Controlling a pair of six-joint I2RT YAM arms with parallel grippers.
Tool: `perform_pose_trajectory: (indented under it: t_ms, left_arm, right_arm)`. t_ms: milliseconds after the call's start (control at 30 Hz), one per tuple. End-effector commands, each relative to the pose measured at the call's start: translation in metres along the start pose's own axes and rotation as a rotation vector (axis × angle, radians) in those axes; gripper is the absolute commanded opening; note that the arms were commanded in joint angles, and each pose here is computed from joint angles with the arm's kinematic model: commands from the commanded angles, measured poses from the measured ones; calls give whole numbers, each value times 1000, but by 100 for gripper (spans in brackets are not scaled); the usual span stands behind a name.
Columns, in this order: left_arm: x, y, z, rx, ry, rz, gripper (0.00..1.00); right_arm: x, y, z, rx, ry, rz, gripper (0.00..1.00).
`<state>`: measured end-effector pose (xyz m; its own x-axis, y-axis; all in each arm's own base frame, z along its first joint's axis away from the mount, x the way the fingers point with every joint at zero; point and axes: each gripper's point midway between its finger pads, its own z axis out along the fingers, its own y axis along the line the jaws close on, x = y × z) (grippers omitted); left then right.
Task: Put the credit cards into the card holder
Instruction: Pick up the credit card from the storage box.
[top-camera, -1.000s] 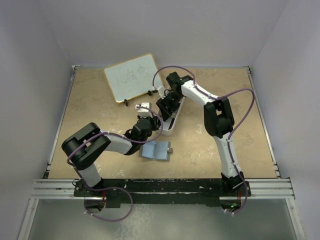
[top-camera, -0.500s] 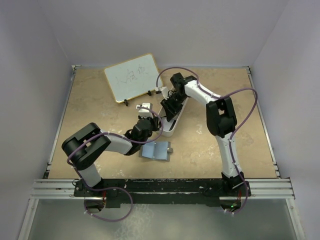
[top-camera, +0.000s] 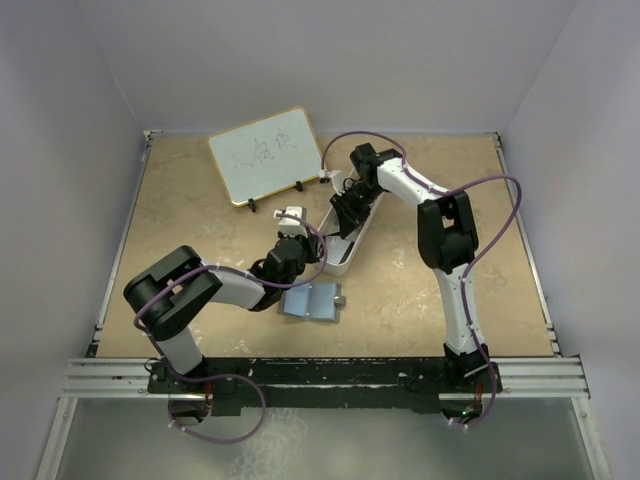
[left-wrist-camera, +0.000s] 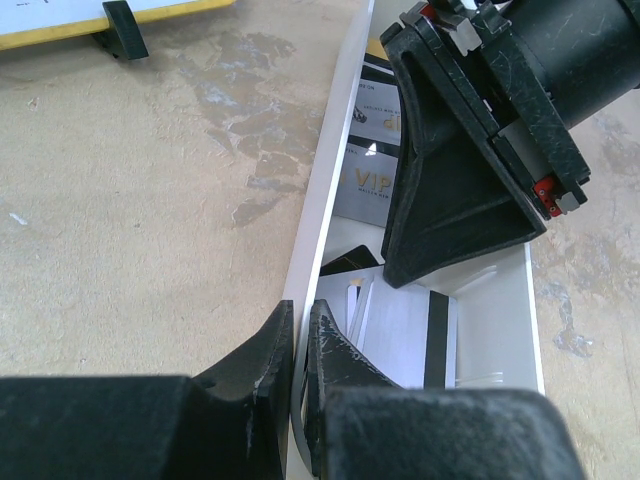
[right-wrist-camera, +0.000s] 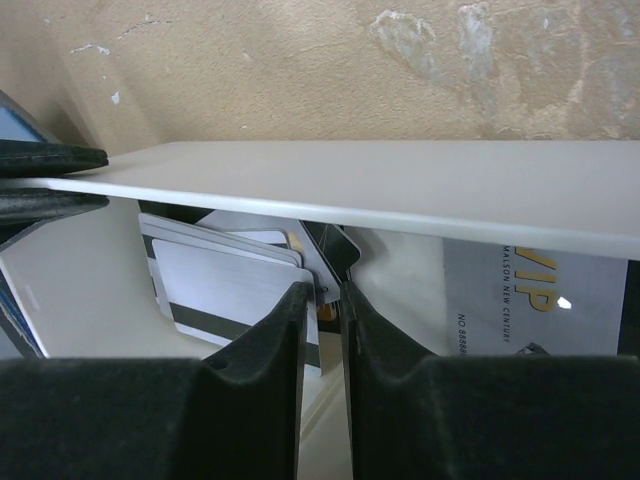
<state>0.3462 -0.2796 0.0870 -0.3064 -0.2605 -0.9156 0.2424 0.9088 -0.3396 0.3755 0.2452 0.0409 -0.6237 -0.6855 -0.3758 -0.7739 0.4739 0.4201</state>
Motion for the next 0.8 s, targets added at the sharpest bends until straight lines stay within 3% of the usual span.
perform_pose_trajectory:
  t_ms: [0, 167, 533, 767]
  left_arm:
    - [-24, -1, 4, -15, -93, -46, 0]
    - [-23, -1, 5, -16, -89, -47, 0]
    - [-21, 2, 6, -32, -85, -49, 0]
    - [-22, 2, 6, -37, -87, -50, 0]
  right_arm:
    - [5, 17, -19, -34, 8, 17, 21]
    - [0, 23, -18, -59, -5, 70, 36]
    - [2, 41, -25, -126, -8, 108, 27]
    - [1, 47, -28, -131, -22, 111, 36]
